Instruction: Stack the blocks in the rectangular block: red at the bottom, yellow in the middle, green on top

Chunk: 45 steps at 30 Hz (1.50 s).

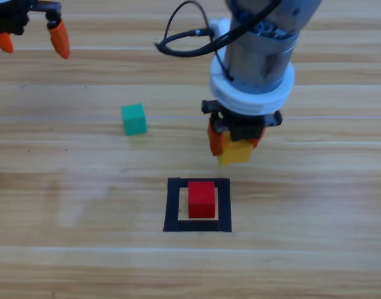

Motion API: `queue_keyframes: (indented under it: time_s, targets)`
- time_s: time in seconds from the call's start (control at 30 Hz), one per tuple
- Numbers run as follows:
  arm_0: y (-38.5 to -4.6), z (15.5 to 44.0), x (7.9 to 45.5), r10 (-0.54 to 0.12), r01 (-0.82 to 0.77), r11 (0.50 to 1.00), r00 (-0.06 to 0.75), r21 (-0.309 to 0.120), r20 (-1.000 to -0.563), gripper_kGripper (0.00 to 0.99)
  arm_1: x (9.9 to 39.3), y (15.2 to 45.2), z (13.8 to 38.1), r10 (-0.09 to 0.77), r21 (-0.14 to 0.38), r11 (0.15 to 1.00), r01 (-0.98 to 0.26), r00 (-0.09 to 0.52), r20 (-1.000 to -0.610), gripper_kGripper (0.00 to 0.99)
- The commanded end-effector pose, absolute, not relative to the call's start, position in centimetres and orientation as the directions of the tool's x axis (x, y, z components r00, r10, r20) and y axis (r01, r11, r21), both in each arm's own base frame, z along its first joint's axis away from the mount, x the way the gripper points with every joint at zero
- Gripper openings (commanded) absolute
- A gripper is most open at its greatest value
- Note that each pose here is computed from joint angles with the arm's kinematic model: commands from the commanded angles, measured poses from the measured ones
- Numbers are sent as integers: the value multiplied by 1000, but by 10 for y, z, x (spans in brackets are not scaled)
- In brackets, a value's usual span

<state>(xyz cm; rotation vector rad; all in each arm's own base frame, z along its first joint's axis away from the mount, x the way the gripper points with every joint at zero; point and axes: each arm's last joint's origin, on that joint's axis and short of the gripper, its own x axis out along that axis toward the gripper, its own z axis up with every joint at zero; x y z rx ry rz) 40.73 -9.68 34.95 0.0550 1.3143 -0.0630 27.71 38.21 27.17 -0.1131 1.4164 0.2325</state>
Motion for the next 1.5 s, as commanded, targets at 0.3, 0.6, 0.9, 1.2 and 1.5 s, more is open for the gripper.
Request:
queue_keyframes:
  time_s: [0.3, 0.6, 0.9, 1.2, 1.5]
  targets:
    - [-82, 327, 412, -15, 75, 997, 182, -1, -983, 990, 259, 430, 234, 55, 37, 974, -223, 76, -996, 52]
    - [-78, 326, 389, -20, 69, 998, 190, -7, -982, 990, 257, 436, 220, 35, 22, 977, -211, 58, -998, 52]
    - [-79, 331, 376, -44, 74, 997, 198, -30, -979, 990, 257, 439, 206, 19, 16, 982, -188, 18, -1000, 52]
    - [-79, 338, 365, -52, 74, 997, 207, -38, -977, 990, 252, 441, 201, -4, -5, 983, -185, 7, -1000, 52]
    - [-82, 334, 365, -54, 71, 997, 206, -40, -977, 990, 254, 444, 192, -10, -9, 983, -185, -2, -1000, 52]
